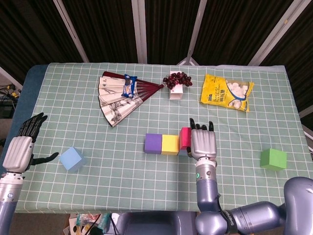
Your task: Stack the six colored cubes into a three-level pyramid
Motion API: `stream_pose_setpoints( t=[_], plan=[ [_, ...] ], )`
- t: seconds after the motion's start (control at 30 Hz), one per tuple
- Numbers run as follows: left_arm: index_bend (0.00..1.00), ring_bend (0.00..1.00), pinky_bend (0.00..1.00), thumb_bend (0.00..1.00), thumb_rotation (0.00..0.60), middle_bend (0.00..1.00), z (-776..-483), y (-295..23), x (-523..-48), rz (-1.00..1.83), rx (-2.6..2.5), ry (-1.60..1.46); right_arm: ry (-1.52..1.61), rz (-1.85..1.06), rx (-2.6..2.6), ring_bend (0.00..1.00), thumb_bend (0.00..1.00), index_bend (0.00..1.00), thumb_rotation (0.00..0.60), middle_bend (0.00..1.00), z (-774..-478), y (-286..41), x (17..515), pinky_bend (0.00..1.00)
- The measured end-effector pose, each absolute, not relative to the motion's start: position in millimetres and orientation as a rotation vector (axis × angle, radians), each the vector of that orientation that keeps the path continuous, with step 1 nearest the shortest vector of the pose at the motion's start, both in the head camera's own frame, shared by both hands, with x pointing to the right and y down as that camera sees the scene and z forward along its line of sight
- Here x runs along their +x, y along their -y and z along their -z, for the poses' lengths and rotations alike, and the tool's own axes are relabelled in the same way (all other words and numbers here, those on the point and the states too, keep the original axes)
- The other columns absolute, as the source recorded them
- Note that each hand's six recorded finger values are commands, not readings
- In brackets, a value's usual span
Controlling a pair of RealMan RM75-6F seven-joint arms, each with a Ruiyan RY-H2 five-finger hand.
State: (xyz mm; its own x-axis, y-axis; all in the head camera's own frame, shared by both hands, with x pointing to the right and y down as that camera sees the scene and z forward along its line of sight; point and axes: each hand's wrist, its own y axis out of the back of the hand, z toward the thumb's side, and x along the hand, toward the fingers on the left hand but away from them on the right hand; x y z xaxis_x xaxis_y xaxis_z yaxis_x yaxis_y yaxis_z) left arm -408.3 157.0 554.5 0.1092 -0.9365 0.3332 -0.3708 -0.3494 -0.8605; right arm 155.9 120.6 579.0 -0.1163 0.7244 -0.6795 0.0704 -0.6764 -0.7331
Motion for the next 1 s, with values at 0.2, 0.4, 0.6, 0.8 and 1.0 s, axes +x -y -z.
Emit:
stream_pose_setpoints(
  t=[0.2, 0.4, 0.6, 0.8, 1.0],
  plan=[
    [0.00, 0.01, 0.03, 0.09, 0.600, 0.00, -554, -156, -410, 1.212, -1.791, -1.291, 0.902, -1.867, -1.715, 0.21, 0.38, 0.00, 0.600, 0.36, -582, -119, 147, 0.00],
    [0.00, 0.01, 0.03, 0.09, 0.600, 0.00, -555, -156, -411, 1.208, -1.795, -1.303, 0.912, -1.874, -1.723, 0.21, 0.38, 0.00, 0.600, 0.36, -584, -122, 143, 0.00],
    [0.00, 0.01, 0.03, 0.09, 0.600, 0.00, -555, -156, -411, 1.206, -1.797, -1.304, 0.911, -1.873, -1.723, 0.21, 0.38, 0.00, 0.600, 0.36, -584, -124, 138, 0.00],
    [0.00, 0.01, 0.03, 0.09, 0.600, 0.00, -556, -156, -413, 1.205, -1.802, -1.318, 0.911, -1.875, -1.724, 0.21, 0.38, 0.00, 0.600, 0.36, -588, -126, 133, 0.00],
    [0.00, 0.01, 0.03, 0.09, 0.600, 0.00, -556, -156, -414, 1.202, -1.804, -1.324, 0.907, -1.873, -1.728, 0.21, 0.38, 0.00, 0.600, 0.36, -592, -129, 128, 0.00]
  ],
)
